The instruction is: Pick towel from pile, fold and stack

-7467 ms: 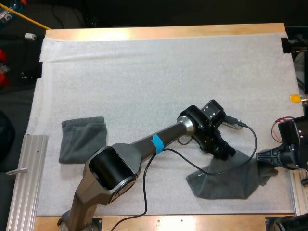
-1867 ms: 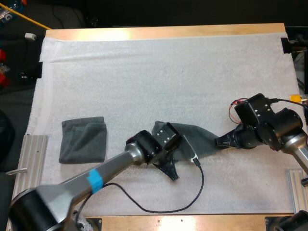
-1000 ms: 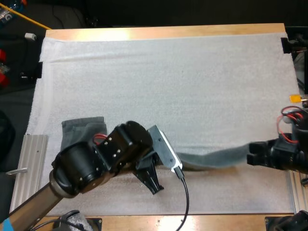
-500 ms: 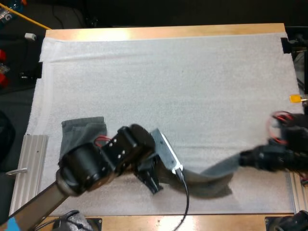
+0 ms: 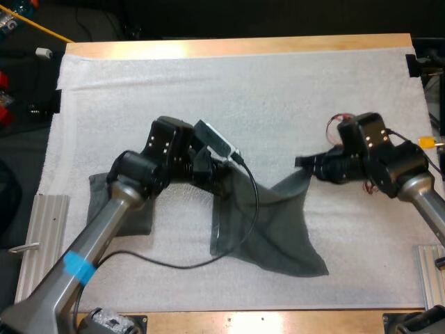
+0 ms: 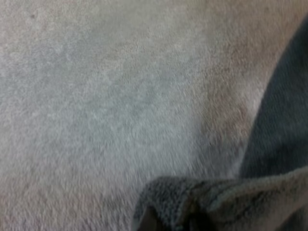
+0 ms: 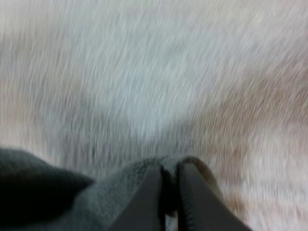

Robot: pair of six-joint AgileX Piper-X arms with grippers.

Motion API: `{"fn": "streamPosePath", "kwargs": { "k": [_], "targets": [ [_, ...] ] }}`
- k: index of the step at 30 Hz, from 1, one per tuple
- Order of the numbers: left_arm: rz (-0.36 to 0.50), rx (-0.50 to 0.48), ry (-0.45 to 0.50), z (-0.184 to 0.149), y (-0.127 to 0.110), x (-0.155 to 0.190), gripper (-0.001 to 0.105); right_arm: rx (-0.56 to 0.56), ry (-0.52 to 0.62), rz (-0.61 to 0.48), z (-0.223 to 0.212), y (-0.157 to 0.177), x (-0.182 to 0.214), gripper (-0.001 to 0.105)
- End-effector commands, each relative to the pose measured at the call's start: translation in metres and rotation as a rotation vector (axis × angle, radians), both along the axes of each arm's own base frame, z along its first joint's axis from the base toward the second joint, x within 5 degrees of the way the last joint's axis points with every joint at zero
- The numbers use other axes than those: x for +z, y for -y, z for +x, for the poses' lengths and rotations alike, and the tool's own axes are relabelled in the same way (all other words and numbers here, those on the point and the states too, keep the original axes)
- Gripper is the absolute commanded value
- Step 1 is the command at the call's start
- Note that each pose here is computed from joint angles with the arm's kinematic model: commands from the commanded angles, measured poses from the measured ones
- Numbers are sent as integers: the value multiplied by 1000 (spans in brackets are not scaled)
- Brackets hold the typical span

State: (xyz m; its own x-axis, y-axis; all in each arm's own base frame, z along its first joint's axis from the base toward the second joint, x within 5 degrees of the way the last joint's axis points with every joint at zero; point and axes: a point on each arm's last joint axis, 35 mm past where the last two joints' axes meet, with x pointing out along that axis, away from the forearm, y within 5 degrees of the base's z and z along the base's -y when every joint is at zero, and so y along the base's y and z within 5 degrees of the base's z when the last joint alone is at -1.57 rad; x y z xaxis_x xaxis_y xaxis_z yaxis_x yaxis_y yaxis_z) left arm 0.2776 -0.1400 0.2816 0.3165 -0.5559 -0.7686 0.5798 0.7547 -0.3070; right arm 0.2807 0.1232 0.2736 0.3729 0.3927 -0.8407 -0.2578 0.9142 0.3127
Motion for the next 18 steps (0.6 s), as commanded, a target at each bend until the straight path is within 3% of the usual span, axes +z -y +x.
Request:
{"fn": "streamPosePath", "kwargs": {
  "k": [1,9,18],
  "targets": [
    [-27,-11,13,6,1,-1,0,-31,21,26,7,3,1,0],
    [-28,10,-7,36,5,-39,0,-192,-11,72,38,25,-24,0],
    [40,83,87,49,6,-44,0,-223,76,119,51,26,-20,0]
  ]
}}
